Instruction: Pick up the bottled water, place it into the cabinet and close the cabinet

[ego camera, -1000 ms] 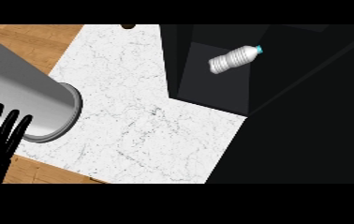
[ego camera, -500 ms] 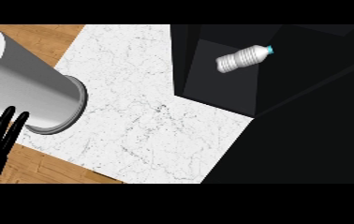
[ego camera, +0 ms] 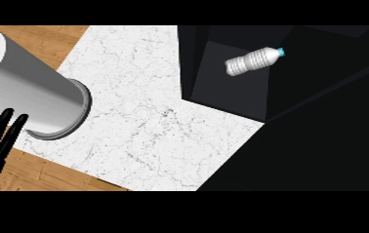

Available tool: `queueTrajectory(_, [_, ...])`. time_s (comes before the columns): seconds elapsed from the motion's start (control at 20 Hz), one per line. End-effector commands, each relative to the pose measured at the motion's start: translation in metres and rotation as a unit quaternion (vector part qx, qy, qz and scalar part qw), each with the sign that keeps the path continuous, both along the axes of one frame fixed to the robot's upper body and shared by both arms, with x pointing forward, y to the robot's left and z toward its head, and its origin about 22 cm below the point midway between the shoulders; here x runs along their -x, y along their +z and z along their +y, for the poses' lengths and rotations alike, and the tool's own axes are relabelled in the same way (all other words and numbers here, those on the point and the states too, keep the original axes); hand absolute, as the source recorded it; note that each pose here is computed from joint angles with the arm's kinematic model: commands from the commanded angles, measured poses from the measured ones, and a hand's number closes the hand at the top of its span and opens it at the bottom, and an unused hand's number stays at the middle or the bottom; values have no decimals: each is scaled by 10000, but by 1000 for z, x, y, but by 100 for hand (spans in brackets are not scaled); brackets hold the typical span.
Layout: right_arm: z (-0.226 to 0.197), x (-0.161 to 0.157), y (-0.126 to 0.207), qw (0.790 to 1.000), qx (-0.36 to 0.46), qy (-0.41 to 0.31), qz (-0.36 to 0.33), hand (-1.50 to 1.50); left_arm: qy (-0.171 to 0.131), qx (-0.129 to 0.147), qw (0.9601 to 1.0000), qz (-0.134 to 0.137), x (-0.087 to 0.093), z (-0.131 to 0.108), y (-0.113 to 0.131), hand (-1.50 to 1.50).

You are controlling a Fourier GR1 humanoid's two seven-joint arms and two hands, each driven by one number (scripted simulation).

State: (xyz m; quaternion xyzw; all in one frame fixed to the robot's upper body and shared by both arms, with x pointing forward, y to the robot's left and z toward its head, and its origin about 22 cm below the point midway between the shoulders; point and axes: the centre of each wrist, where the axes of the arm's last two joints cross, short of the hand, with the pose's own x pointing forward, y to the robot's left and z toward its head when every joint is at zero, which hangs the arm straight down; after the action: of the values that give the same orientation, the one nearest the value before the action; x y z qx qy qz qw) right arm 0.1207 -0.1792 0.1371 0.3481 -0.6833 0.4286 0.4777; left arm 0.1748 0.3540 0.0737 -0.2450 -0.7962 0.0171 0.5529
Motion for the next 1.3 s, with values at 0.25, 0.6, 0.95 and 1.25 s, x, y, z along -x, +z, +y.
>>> queueTrajectory(0.25, [19,-48,-1,9946,827,-618,-50,150,81,29,9999,64,-3,4,-3,-150])
queueTrajectory(0.6, [45,-95,0,9903,992,-941,262,150,75,-28,9997,215,-1,10,-6,-150])
queueTrajectory(0.95, [90,-147,16,9826,944,-1504,537,150,115,90,9997,214,-1,8,-10,-150])
queueTrajectory(1.25, [106,-201,45,9569,653,-2757,642,150,285,138,9993,222,3,13,-15,-150])
